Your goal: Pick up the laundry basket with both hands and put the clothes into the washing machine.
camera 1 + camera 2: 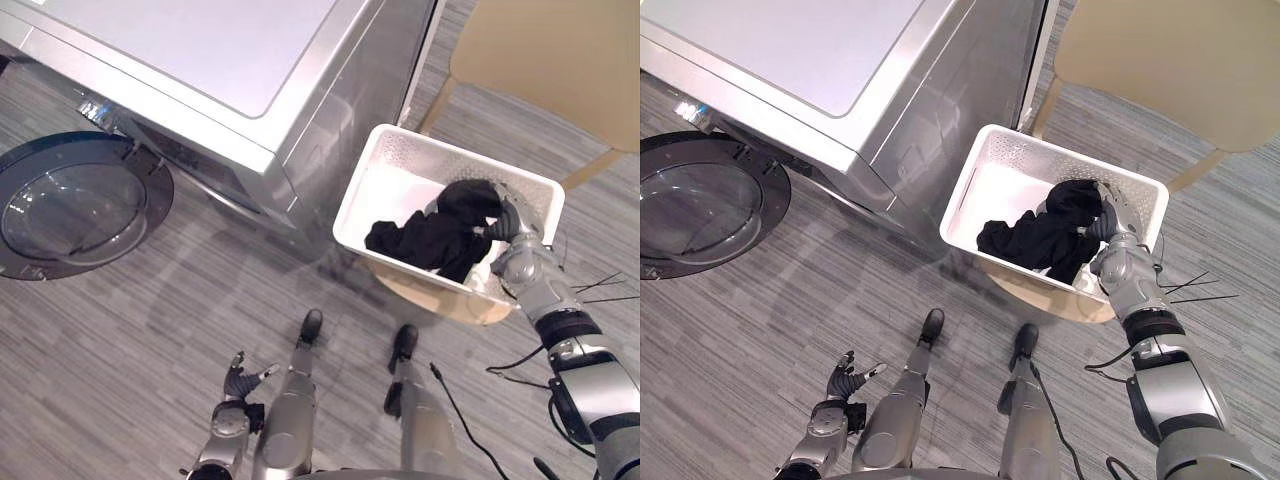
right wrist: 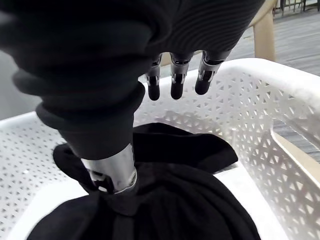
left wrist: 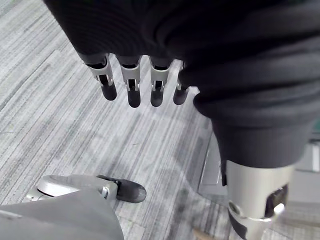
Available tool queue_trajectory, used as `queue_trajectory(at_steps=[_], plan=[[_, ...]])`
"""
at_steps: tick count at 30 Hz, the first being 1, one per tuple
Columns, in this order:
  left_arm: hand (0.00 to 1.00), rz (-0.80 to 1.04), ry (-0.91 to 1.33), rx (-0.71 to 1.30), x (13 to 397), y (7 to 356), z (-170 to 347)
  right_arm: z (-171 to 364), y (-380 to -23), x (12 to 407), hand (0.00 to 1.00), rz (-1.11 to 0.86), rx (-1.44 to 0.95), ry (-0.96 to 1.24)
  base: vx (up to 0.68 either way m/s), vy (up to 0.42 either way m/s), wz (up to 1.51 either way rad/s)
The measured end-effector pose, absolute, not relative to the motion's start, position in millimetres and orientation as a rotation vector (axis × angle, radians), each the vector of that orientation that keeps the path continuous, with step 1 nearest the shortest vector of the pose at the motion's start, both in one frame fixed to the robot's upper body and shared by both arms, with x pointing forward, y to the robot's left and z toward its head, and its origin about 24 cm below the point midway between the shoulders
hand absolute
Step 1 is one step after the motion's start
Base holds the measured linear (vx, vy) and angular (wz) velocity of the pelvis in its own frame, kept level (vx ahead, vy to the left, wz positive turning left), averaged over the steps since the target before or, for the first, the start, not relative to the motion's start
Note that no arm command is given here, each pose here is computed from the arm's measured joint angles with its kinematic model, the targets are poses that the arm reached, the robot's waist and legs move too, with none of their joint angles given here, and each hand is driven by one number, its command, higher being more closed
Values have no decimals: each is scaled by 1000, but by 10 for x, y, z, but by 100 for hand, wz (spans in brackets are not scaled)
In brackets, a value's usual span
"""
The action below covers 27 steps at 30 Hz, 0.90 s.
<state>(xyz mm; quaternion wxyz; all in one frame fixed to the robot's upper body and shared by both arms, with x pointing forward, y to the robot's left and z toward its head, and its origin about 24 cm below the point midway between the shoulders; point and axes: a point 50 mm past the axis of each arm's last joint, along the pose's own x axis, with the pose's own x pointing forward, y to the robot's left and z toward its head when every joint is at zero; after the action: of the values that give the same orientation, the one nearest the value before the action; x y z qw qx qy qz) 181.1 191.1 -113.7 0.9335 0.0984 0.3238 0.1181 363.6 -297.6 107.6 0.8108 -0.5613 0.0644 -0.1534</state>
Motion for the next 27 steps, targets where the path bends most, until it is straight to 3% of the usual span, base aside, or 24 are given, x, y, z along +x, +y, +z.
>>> queue_trajectory(at_steps=[8,9,20,27], plan=[[0,217,590,178,2044,1819,-1018,1376,-2935,3809,0,-357,-1224,110,29,-45,11],[0,208,566,179,2111,1791,-979,1374,-2933,3814,100,-358,-1237,118,48,-30,10],[0,175,508,153,2275,1601,-879,1462,-2635,3939,100,-348,-1172,31,17,-47,10],[0,196,513,141,2263,1630,-878,1309,-2498,3814,100,-392,-735,-32,-44,-80,-5]])
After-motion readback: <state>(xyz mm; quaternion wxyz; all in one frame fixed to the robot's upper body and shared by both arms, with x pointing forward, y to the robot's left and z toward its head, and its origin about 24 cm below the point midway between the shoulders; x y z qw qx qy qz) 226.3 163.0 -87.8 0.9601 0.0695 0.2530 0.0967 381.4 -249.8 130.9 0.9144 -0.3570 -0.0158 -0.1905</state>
